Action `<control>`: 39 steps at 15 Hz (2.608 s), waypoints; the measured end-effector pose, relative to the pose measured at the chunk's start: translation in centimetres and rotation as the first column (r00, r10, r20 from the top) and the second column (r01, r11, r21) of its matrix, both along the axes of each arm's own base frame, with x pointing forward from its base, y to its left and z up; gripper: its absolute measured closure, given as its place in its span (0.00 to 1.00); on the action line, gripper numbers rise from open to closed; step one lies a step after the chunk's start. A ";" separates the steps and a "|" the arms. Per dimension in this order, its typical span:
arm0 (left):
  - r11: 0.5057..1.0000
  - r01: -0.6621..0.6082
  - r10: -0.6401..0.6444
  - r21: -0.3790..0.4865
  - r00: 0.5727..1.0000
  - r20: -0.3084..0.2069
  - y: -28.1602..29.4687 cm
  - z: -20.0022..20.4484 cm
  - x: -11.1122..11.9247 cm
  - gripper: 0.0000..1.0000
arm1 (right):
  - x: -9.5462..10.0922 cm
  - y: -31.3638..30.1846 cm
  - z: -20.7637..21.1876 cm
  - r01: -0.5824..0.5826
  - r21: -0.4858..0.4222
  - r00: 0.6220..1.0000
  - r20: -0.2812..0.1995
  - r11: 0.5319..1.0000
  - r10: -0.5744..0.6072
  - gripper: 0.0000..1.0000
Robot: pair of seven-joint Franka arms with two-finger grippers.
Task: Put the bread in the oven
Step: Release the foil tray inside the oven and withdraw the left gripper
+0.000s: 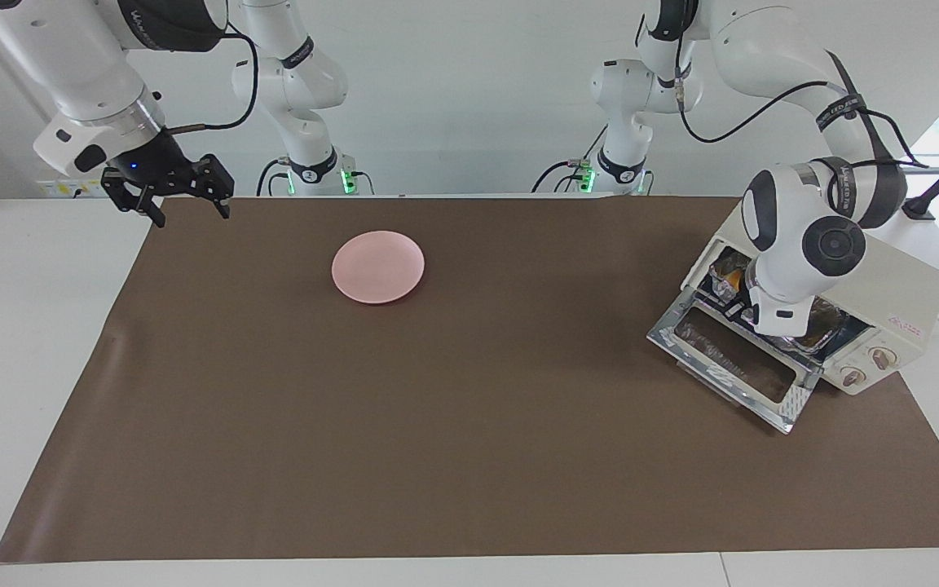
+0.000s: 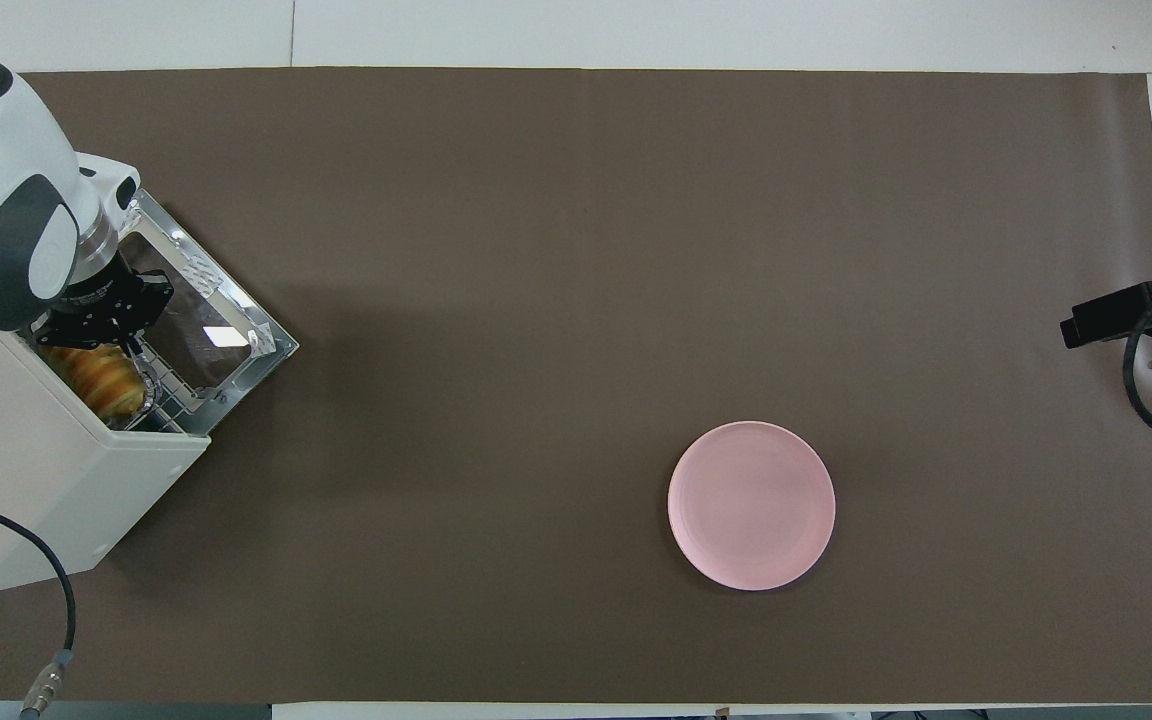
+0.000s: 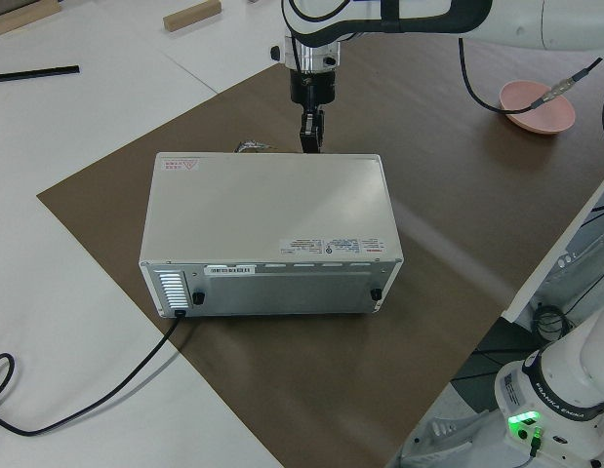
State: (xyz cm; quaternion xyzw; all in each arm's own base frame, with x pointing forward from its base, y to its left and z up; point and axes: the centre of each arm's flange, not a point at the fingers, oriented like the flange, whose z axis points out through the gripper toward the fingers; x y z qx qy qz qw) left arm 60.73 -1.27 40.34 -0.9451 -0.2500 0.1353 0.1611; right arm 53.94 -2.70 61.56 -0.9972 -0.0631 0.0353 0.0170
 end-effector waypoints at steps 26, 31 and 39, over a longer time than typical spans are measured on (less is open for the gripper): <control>0.973 0.225 -0.210 -0.043 0.952 0.224 -1.2 9.6 2.2 0.00 | 0.0 0.0 0.0 0.000 0.000 1.000 0.000 1.000 0.000 0.00; 0.935 0.338 -0.313 -0.107 0.929 0.199 -0.9 12.4 0.5 0.00 | 0.0 0.0 0.0 0.000 0.000 1.000 0.000 1.000 0.000 0.00; 0.855 0.421 -0.367 -0.302 0.904 0.219 1.9 17.7 -3.6 0.00 | 0.0 0.0 0.0 0.000 0.000 1.000 0.000 1.000 0.000 0.00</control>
